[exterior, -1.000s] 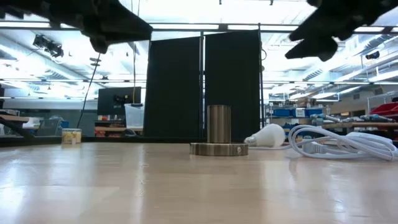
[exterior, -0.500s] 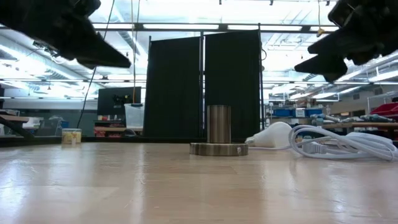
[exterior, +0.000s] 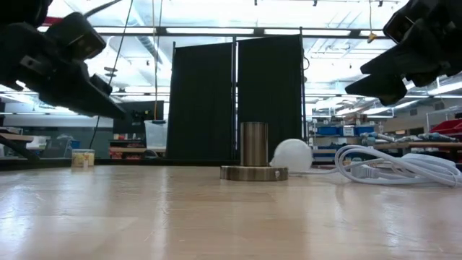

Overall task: Screw lightbulb
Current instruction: Return to Home Position

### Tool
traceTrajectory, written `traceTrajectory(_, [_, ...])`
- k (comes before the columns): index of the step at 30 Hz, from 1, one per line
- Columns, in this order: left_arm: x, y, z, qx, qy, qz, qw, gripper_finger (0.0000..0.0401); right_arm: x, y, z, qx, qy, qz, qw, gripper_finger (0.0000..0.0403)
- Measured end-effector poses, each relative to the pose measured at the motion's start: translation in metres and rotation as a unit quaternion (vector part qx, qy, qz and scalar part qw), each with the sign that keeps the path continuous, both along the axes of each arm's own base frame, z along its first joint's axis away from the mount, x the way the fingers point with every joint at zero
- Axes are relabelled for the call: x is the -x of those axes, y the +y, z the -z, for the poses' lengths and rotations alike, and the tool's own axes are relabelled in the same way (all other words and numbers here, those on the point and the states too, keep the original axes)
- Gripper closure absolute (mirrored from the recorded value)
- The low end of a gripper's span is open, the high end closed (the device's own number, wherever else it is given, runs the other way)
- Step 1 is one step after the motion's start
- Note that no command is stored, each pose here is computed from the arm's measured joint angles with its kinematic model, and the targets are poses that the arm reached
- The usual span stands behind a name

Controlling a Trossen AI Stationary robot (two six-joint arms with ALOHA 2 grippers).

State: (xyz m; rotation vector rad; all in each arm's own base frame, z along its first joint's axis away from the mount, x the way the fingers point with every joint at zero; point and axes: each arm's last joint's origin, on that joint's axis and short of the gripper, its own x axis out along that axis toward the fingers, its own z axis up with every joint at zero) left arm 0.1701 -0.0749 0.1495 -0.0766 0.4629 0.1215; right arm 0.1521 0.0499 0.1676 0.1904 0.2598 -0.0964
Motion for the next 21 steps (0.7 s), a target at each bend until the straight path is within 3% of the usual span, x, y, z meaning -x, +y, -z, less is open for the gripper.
traceTrajectory(5, [0.005, 0.001, 0.009, 0.031, -0.002, 0.029, 0.999, 0.0394, 0.0, 0.0, 0.002, 0.052, 0.012, -0.015, 0.998, 0.0097])
traceTrajectory(13, [0.013, 0.005, 0.021, 0.032, 0.021, 0.027, 0.999, 0.0395, -0.001, 0.001, -0.002, 0.022, -0.007, -0.01, 1.0, 0.0097])
traceTrajectory(17, [0.014, 0.006, 0.022, -0.011, 0.018, 0.028, 0.999, 0.0394, -0.001, 0.001, -0.001, 0.022, -0.006, -0.01, 1.0, 0.0097])
traceTrajectory(21, [0.014, 0.005, 0.022, -0.013, 0.022, 0.042, 0.999, 0.0392, 0.002, 0.0, 0.006, 0.027, 0.005, -0.011, 1.0, 0.0097])
